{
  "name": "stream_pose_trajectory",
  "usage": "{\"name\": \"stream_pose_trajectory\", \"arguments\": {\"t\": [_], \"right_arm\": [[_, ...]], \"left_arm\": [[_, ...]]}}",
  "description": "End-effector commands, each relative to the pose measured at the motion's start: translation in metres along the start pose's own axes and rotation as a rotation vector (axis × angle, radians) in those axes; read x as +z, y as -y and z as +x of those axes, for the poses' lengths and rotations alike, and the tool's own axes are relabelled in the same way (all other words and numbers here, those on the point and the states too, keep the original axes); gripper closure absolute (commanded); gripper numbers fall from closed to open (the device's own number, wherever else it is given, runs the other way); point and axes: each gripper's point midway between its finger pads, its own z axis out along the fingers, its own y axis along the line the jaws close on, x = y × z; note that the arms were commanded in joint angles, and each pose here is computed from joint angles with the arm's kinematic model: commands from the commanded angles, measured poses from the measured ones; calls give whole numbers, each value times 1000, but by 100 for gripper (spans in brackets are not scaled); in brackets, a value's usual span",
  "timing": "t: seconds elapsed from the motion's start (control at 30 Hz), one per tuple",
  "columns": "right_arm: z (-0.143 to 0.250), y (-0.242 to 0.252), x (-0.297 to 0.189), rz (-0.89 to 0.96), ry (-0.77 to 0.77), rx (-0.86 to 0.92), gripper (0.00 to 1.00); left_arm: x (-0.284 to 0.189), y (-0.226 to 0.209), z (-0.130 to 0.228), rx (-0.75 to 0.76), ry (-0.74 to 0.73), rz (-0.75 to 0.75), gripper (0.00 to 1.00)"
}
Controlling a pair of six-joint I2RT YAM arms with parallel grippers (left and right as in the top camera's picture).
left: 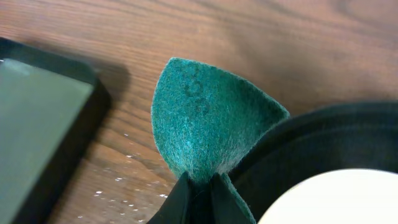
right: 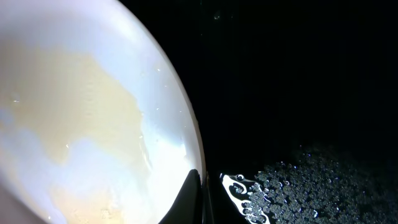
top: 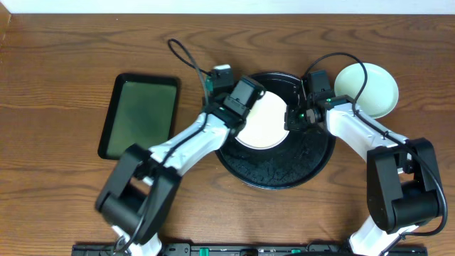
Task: Clean dirty plates on tray and stack at the side
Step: 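Scrub the pink plate with the sponge while the right gripper holds it, then return the sponge to the water tray with the left gripper, then lift the pink plate by its rim with the right gripper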
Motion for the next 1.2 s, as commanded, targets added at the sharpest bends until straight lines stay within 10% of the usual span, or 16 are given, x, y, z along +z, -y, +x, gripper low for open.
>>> {"name": "stream_pose_trajectory", "arguments": {"t": [0.0,0.23,0.5,0.53,0.63,1.17], "right_arm": [[-15,-14,-19,-26,41,-75,99],[-50,-14,-85,149,159,-243,99],[-64,-32,-136,431,328,-505,99],[-58,-36,-132,393,320,-433,80],[-48,-42,-112,281,257,-334,79],[-20,-26,-23,218,16,-183,57]], "left_arm": [[-29,-8,-31,-71,20,87,93],[-52,-63,-66,-265,-64,187,92],[-28,-185,-55,-412,-176,-74,92],[-25,-209,-49,-442,-202,-127,92],[-22,-233,-44,-486,-235,-156,92],[59,-226,32,-503,-527,-83,92]]}}
